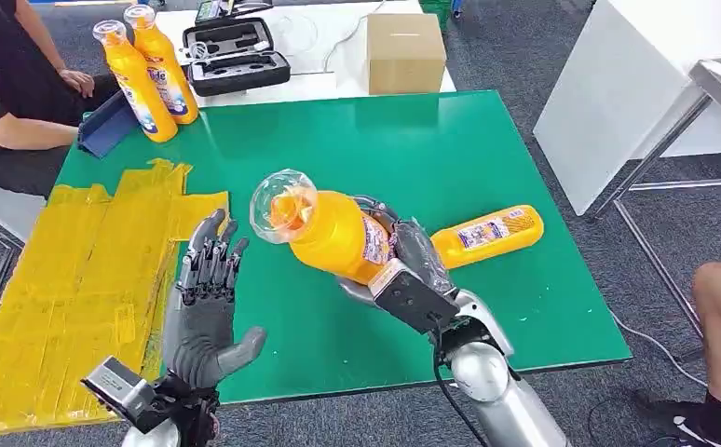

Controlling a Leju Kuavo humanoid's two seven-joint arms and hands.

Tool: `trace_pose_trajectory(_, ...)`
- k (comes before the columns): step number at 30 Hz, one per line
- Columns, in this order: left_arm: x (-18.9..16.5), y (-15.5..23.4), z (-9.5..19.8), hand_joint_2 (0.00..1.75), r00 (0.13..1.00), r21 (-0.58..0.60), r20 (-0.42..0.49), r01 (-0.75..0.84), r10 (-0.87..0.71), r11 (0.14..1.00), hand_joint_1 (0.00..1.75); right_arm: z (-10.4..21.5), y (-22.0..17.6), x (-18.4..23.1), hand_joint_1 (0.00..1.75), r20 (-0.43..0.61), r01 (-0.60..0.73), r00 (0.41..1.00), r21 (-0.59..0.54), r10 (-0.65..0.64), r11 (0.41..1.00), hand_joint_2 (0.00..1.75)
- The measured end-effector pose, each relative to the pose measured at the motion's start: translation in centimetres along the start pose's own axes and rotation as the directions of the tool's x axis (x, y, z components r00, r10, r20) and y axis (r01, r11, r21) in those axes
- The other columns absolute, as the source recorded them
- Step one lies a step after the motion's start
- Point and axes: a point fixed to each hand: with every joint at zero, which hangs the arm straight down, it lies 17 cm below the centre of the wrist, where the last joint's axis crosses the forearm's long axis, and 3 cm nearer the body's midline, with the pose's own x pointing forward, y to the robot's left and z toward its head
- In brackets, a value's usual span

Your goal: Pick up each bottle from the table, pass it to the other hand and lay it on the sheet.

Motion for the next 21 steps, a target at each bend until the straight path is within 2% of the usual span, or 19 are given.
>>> trace_pose_trajectory(10,-1.4,-1.5,0.6,1.75,0.996,-0.048,-0.058,-0.07,0.068,0.996,0.0,-0.8,1.9,0.9,1.75,0.016,0.011,1.0,0.05,-0.012,0.999,1.75)
trace_pose_trajectory(16,-1.5,-2.1,0.7,1.75,0.998,-0.071,-0.054,-0.031,0.027,0.997,0.0,-0.5,4.5,0.6,1.75,-0.005,0.019,1.0,0.118,-0.018,0.993,1.75)
trace_pose_trajectory(21,-1.5,-2.1,0.8,1.75,0.998,-0.069,-0.054,-0.027,0.023,0.997,0.0,-0.3,5.3,0.3,1.75,-0.013,0.019,1.0,0.135,-0.017,0.991,1.75)
